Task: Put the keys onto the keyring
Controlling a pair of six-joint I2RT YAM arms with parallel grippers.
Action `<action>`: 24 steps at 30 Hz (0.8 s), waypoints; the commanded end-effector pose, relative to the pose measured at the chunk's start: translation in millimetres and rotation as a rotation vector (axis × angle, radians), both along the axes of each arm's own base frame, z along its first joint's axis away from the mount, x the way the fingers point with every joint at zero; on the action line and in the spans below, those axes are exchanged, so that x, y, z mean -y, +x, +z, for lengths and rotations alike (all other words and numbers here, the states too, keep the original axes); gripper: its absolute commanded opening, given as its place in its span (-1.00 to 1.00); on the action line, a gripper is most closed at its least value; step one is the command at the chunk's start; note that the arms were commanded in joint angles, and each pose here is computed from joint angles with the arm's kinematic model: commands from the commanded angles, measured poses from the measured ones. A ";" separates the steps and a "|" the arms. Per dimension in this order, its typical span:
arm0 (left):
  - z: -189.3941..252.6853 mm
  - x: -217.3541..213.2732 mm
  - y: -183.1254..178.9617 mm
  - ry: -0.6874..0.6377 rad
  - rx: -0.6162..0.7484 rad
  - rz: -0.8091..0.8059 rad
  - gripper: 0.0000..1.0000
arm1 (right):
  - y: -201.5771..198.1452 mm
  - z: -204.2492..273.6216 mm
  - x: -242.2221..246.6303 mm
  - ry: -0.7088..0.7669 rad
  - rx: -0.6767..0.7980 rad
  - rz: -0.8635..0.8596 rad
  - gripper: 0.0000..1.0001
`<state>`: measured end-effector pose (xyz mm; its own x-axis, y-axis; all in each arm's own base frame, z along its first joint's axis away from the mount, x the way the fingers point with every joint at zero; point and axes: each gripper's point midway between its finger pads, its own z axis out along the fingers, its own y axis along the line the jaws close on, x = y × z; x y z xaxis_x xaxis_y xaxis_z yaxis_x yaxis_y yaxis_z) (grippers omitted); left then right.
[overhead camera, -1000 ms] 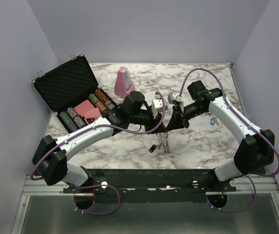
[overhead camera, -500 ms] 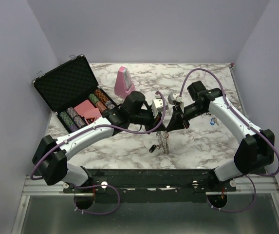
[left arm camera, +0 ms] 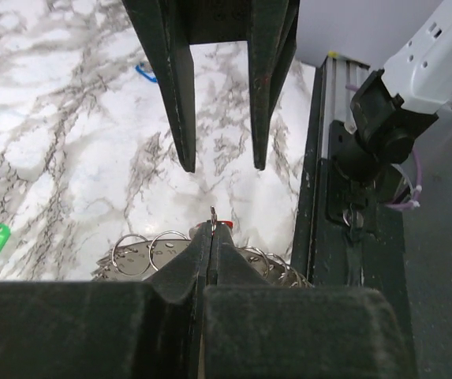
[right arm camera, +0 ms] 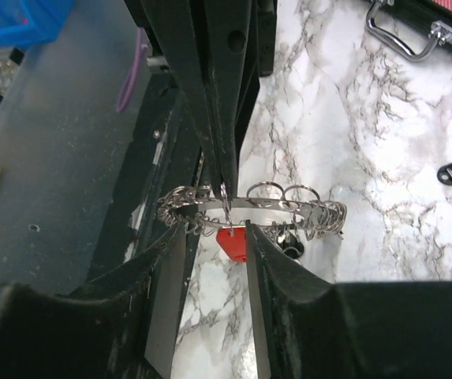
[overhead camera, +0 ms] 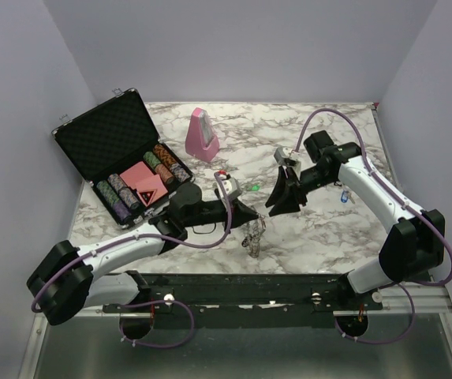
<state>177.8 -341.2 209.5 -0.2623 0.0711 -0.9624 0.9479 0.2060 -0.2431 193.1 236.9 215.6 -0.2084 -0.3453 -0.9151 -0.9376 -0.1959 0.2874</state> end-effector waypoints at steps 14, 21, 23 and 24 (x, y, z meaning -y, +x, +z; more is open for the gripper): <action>80.8 -11.6 -0.6 -0.604 0.266 0.070 -1.00 | 9.3 39.3 -11.0 0.164 -0.242 -0.048 -0.07; 89.3 -19.0 5.5 -0.629 0.280 0.128 -1.00 | 12.8 39.3 -4.9 0.175 -0.255 -0.079 -0.09; 91.3 -20.7 6.7 -0.635 0.284 0.140 -1.00 | 15.9 32.9 -4.8 0.155 -0.241 -0.098 -0.10; 91.9 -21.3 6.2 -0.636 0.285 0.140 -1.00 | 17.1 30.6 -4.8 0.148 -0.238 -0.104 -0.10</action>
<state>194.0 -340.5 213.0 -0.1801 -0.2804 -0.9428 0.9366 0.2439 -0.2515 212.1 241.1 241.6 -0.4636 -0.1923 -0.8649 -0.8586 -0.1435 0.4921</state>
